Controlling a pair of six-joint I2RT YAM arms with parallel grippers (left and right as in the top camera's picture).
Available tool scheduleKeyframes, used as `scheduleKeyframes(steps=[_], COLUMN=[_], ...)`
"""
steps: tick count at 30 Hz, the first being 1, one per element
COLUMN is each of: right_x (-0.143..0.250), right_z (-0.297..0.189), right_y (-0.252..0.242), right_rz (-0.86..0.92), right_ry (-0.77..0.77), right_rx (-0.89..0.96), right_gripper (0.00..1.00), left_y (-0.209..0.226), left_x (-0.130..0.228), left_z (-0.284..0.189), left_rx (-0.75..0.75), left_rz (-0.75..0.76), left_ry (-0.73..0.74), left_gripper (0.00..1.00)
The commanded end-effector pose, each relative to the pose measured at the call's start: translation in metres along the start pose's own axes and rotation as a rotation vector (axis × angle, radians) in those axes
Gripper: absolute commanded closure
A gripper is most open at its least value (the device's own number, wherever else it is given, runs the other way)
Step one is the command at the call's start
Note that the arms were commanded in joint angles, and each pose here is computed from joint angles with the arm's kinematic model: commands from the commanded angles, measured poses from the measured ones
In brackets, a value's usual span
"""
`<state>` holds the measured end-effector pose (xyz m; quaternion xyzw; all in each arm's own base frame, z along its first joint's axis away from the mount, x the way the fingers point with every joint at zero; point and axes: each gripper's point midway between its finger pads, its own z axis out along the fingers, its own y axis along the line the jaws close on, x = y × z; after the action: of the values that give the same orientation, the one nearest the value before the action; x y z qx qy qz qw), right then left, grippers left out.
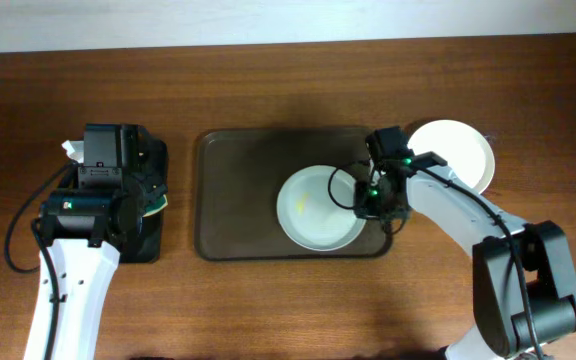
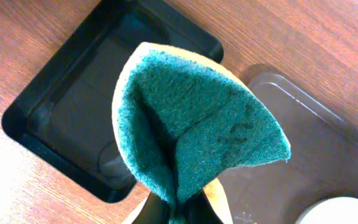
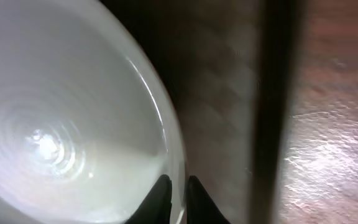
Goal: Clean dirty plates on tray and stack at the side
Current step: 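Grasp the rim of the pale blue-green plate with the right gripper, then scrub the pale plate with the sponge in the left gripper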
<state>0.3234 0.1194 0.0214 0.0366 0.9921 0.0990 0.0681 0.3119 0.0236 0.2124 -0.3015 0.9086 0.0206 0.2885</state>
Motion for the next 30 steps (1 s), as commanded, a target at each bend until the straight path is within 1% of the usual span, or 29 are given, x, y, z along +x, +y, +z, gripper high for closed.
scheduleKeyframes(steps=[1,3,7,9,10,11,12,14,15,18,19,20,21,23,24,26,28,30], right_x=[0.01,0.005,0.002,0.005,0.009,0.01,0.006,0.006,0.006,0.007,0.008,0.01,0.012,0.012,0.012,0.01,0.01,0.01], right_z=[0.011,0.015,0.025,0.034,0.037,0.039,0.039,0.039,0.039,0.039,0.039,0.037,0.036,0.037,0.037,0.037,0.037,0.037], right_y=[0.03,0.016,0.016,0.025,0.035,0.039,0.044,0.046,0.047,0.056,0.062,0.075,0.081,0.081,0.08,0.08,0.08,0.079], right_rz=[-0.043,0.043,0.058,0.057,0.056,0.053,0.043,0.037,0.036,0.004,-0.043,-0.128,-0.161,-0.163,-0.161,-0.159,-0.159,-0.158], right_ry=[-0.008,-0.04,-0.042,-0.011,0.018,0.024,0.005,0.006,0.005,-0.003,-0.005,-0.002,0.002,0.001,-0.002,-0.006,-0.007,-0.01], right_rx=[-0.053,0.032,0.031,-0.021,-0.077,-0.099,-0.112,-0.115,-0.12,-0.133,-0.156,-0.22,-0.239,-0.236,-0.231,-0.227,-0.226,-0.222], right_gripper=[0.75,0.76,0.73,0.72,0.68,0.73,0.96,0.96,0.96,0.96,0.96,0.96,0.96,0.96,0.96,0.96,0.96,0.96], left_y=[0.0,0.0,0.0,-0.001,-0.002,-0.004,-0.019,-0.047,-0.065,-0.101,-0.118,-0.132,-0.141,-0.158,-0.167,-0.175,-0.174,-0.169], left_x=[-0.002,-0.002,-0.002,-0.002,-0.001,0.0,0.005,0.014,0.025,0.056,0.073,0.089,0.103,0.135,0.157,0.177,0.191,0.202], left_z=[-0.001,-0.001,-0.001,-0.001,-0.001,-0.001,-0.002,-0.002,0.002,0.018,0.029,0.041,0.051,0.069,0.08,0.095,0.111,0.122], left_rx=[0.004,0.004,0.004,0.009,0.014,0.024,0.106,0.261,0.355,0.487,0.52,0.539,0.54,0.548,0.554,0.548,0.501,0.471], left_rz=[-0.015,-0.015,-0.015,-0.015,-0.013,-0.003,0.064,0.176,0.236,0.354,0.396,0.429,0.456,0.522,0.564,0.593,0.538,0.53], left_ry=[-0.003,-0.003,-0.003,0.0,0.003,0.01,0.04,0.093,0.159,0.286,0.344,0.392,0.425,0.5,0.544,0.576,0.632,0.67], left_gripper=[1.0,1.0,1.0,1.0,1.0,1.0,1.0,1.0,1.0,1.0,1.0,1.0,1.0,1.0,1.0,1.0,1.0,1.0])
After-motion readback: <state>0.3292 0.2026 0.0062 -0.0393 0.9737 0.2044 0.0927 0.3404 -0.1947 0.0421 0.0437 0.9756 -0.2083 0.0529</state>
